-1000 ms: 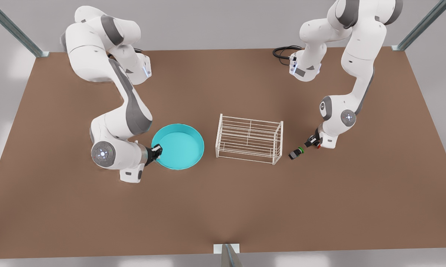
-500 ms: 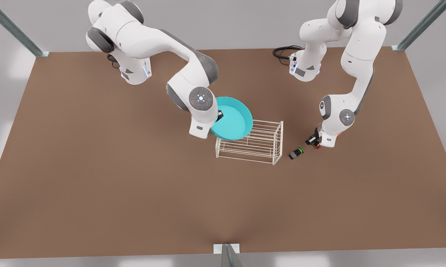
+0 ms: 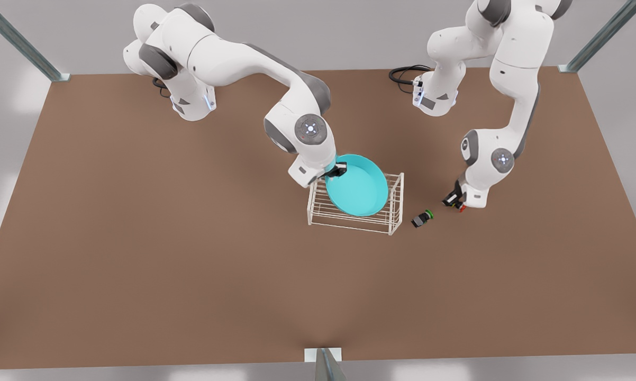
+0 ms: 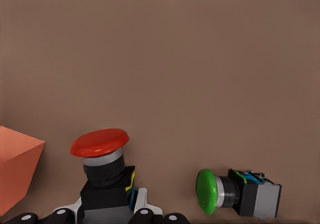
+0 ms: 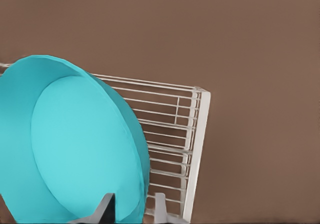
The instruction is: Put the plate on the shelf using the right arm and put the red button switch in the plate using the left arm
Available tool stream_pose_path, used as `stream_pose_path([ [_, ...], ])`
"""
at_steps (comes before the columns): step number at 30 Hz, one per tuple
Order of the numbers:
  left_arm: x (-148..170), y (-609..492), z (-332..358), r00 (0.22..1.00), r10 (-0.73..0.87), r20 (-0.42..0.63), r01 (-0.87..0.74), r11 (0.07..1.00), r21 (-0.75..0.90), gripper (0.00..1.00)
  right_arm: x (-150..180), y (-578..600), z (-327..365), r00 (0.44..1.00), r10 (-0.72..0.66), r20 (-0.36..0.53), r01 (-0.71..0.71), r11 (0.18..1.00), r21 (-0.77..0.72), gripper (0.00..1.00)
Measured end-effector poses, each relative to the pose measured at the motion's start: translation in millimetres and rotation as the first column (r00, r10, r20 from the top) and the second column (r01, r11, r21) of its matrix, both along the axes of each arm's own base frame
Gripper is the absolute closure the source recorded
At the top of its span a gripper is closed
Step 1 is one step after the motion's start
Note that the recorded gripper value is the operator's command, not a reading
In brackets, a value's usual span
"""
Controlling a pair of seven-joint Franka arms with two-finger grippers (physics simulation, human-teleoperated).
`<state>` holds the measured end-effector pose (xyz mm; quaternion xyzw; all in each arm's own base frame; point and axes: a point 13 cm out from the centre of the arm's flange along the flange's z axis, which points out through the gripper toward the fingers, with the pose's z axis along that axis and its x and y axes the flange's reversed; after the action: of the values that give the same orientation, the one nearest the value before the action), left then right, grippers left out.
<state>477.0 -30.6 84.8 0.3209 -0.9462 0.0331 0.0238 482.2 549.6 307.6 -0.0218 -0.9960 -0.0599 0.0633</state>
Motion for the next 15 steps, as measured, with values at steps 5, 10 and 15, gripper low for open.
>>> stream_pose_path([
  [5, 13.6, 3.3, 79.8, 0.999, 0.004, 0.050, -0.005, 1.000, 0.020, 0.86, 37.4, -38.5, 22.5, 0.987, -0.162, 0.014, 0.162, 0.987, -0.007, 0.00],
  [10, 40.9, -11.6, 172.5, 0.997, -0.002, 0.074, 0.000, 1.000, 0.027, 0.86, 152.2, -285.4, 87.4, 0.897, -0.441, 0.018, 0.441, 0.895, -0.063, 0.00],
  [15, 47.1, -118.3, 208.0, 0.994, -0.112, 0.011, 0.112, 0.994, -0.005, 0.86, 171.5, -447.0, 57.1, 0.888, -0.459, -0.029, 0.450, 0.880, -0.152, 0.00],
])
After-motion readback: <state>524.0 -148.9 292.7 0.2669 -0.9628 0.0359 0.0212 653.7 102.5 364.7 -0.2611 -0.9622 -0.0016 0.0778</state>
